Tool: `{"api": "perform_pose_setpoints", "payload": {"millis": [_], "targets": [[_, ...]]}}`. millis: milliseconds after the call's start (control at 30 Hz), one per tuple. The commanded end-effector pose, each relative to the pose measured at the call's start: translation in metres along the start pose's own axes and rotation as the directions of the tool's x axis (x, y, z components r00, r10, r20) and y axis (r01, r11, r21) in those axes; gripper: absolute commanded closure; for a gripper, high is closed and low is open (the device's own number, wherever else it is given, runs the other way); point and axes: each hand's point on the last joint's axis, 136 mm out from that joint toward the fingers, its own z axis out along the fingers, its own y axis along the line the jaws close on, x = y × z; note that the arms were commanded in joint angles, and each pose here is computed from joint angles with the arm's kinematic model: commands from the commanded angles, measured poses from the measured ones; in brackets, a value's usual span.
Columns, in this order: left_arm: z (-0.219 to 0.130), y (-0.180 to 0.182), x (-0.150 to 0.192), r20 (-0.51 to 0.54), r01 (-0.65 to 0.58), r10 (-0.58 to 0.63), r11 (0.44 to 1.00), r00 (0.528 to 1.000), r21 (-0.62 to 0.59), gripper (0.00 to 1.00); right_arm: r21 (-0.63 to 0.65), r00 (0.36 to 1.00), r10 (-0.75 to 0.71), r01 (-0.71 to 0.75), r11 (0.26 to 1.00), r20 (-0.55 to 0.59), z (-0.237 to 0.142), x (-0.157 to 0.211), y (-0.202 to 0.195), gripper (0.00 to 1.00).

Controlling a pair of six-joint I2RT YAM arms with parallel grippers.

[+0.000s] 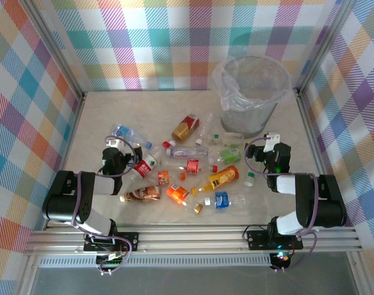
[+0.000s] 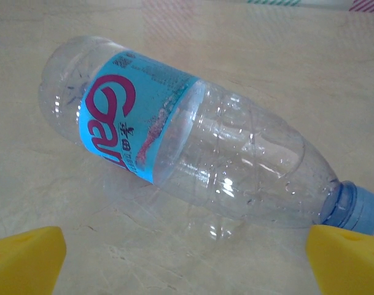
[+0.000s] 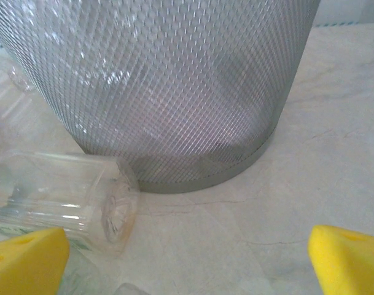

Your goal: Put the plastic bottles in the bin

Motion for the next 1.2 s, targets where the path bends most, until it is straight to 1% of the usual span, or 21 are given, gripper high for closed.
{"api": "perform_pose_setpoints", "payload": {"millis": [0,167,233,267,300,400,467,567,633,733,867,933,1033,1167], "targets": [[-0.008,0.002,-0.024,0.069,0.000,0.000,1.000,0.998,-0.008,0.00,0.022,0.998,0.014,-0.015,1.000,0.055,-0.010,-0.018,-0.003,0.00],[-0.017,0.005,-0.033,0.056,0.025,-0.023,0.999,0.998,-0.030,0.00,0.018,0.998,0.046,-0.047,0.999,0.052,-0.021,-0.024,-0.001,0.00],[-0.022,0.008,-0.037,0.051,0.047,-0.044,0.997,0.998,-0.053,0.00,0.040,0.997,0.068,-0.070,0.997,0.045,-0.026,-0.029,-0.003,0.00],[-0.025,0.010,-0.040,0.041,0.062,-0.059,0.995,0.997,-0.075,0.00,0.061,0.996,0.088,-0.088,0.994,0.012,-0.029,-0.026,-0.006,0.00],[-0.029,0.010,-0.047,0.037,0.070,-0.067,0.994,0.997,-0.081,0.00,0.061,0.995,0.099,-0.099,0.993,0.001,-0.032,-0.026,-0.005,0.00],[-0.043,0.006,-0.070,0.057,0.097,-0.091,0.990,0.994,-0.104,0.00,0.079,0.989,0.146,-0.147,0.986,0.024,-0.046,-0.037,-0.006,0.00],[-0.049,0.001,-0.081,0.049,0.119,-0.115,0.988,0.992,-0.099,0.00,0.097,0.982,0.186,-0.188,0.977,0.026,-0.054,-0.044,-0.008,0.00],[-0.053,-0.015,-0.098,0.037,0.152,-0.150,0.986,0.988,-0.063,0.00,0.127,0.966,0.260,-0.257,0.958,-0.012,-0.066,-0.047,-0.009,0.00],[-0.057,-0.030,-0.109,0.019,0.157,-0.157,0.987,0.987,-0.021,0.00,0.117,0.952,0.307,-0.302,0.946,-0.020,-0.070,-0.047,-0.005,0.00],[-0.064,-0.051,-0.121,0.001,0.178,-0.178,0.983,0.984,0.041,0.00,0.157,0.935,0.350,-0.338,0.928,-0.058,-0.075,-0.047,-0.007,0.00],[-0.069,-0.082,-0.134,-0.060,0.193,-0.186,0.969,0.981,0.152,0.00,0.278,0.904,0.417,-0.380,0.882,-0.090,-0.084,-0.043,-0.016,0.00],[-0.076,-0.101,-0.143,-0.104,0.192,-0.172,0.954,0.980,0.230,0.00,0.290,0.894,0.435,-0.389,0.874,-0.112,-0.088,-0.043,-0.012,0.00],[-0.088,-0.132,-0.153,-0.178,0.202,-0.144,0.906,0.973,0.372,0.00,0.288,0.879,0.450,-0.395,0.873,-0.158,-0.094,-0.040,-0.003,0.00],[-0.106,-0.173,-0.160,-0.263,0.218,-0.082,0.808,0.961,0.547,0.00,0.271,0.855,0.467,-0.406,0.873,-0.225,-0.098,-0.035,0.009,0.00]]}}
